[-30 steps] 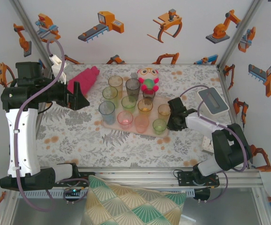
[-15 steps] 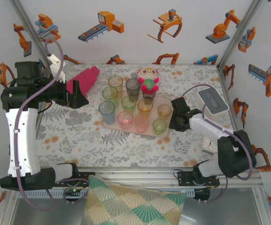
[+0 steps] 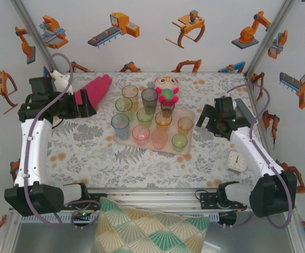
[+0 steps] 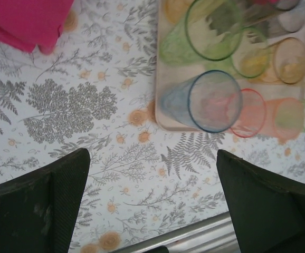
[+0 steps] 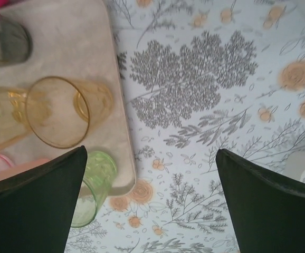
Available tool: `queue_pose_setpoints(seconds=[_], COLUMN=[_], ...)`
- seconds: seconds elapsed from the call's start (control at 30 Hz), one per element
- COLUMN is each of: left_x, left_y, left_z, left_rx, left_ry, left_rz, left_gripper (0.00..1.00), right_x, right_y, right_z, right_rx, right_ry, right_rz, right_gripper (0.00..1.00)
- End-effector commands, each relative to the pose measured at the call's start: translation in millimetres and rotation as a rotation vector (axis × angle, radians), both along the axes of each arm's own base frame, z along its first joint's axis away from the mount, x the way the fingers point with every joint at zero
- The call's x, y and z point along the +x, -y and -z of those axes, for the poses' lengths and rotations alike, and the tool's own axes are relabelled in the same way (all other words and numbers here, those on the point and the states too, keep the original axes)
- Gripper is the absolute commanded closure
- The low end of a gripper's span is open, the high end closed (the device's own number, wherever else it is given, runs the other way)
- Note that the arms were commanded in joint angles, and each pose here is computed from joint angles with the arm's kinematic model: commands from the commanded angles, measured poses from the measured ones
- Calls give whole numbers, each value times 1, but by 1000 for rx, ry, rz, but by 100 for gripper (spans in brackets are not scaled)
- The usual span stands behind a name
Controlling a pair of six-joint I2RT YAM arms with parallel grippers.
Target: Place the glasses into the tray
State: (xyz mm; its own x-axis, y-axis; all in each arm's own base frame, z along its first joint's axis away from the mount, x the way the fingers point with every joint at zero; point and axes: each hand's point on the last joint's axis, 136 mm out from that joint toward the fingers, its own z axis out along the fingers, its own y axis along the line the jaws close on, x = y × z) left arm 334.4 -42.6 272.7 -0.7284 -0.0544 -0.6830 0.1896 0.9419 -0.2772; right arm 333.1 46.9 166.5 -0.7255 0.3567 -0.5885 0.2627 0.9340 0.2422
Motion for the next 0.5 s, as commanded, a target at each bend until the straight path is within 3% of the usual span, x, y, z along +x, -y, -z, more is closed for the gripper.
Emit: queue_pose_setpoints(seconds=[0.0, 0.17, 0.33, 0.47], left_x=[22, 40, 58, 61], left_y=[-21, -52, -57, -55], left_z=[13, 50, 91, 131], left_rx=[-9, 40, 55, 64], left_ry=[125, 240, 307, 339], left_rz=[-123, -233, -235, -209], left_gripper=[3, 3, 3, 3], right_x=[24, 45, 52, 53], right_y=[5, 27, 36, 47], right_z=[-19, -37, -39, -16], right_rx=[-95, -318, -378, -406], right_ry=[86, 282, 440, 460], right_rz=[-89, -119, -169, -150], right_gripper=[1, 1, 1, 1])
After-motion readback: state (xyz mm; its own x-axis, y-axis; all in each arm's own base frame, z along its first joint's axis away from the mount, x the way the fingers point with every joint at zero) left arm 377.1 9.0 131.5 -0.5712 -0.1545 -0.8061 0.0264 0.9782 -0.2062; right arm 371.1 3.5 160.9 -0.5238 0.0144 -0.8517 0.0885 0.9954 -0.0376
